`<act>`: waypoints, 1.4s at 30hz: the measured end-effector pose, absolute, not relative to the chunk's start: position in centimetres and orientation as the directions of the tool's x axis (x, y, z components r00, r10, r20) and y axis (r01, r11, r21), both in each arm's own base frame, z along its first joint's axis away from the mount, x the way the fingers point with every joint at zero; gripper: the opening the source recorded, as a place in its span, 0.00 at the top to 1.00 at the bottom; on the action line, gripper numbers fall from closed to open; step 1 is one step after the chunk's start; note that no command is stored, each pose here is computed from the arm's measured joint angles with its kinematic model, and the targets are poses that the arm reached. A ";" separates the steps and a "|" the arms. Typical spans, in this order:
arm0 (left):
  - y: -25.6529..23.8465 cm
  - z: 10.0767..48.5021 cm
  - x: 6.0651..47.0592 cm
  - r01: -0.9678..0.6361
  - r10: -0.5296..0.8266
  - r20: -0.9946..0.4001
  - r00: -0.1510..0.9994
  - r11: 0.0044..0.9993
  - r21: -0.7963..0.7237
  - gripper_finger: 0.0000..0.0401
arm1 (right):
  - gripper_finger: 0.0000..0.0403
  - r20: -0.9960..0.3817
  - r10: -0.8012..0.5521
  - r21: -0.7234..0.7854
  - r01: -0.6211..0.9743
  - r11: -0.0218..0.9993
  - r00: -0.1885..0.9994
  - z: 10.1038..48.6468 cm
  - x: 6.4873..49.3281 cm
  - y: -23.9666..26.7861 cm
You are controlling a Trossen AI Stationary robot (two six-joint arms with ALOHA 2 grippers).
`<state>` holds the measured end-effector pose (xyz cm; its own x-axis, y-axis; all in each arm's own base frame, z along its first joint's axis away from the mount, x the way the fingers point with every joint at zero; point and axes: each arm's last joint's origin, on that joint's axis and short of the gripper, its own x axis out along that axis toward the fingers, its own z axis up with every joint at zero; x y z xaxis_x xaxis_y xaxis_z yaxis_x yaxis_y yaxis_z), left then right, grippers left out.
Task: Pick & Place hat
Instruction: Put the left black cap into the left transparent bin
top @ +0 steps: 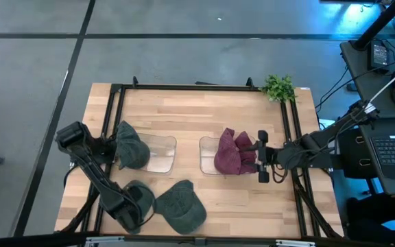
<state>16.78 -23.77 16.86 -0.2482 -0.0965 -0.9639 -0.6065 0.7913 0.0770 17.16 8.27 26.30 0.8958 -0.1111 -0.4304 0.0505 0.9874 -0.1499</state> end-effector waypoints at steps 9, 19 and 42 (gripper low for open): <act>-24.3 13.0 17.4 -0.506 -0.017 -0.940 -0.342 0.846 0.169 0.57 | 0.45 -0.463 -0.122 -0.181 0.041 0.983 0.878 25.4 17.9 8.7; -24.2 11.9 18.2 -0.429 -0.024 -0.933 -0.358 0.892 0.141 0.75 | 0.45 -0.454 -0.119 -0.194 0.032 0.980 0.883 25.5 17.9 8.7; -20.4 21.0 19.3 -0.530 -0.253 -0.965 -0.073 0.829 -0.177 0.99 | 0.45 -0.436 -0.113 -0.204 0.024 0.979 0.893 25.7 18.0 8.8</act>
<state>19.34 -20.45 20.98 -0.0734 -0.2525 -0.9648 -0.5304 0.8291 -0.1767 18.04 8.79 25.73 0.8926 -0.1133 -0.4364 0.0242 0.9786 -0.2044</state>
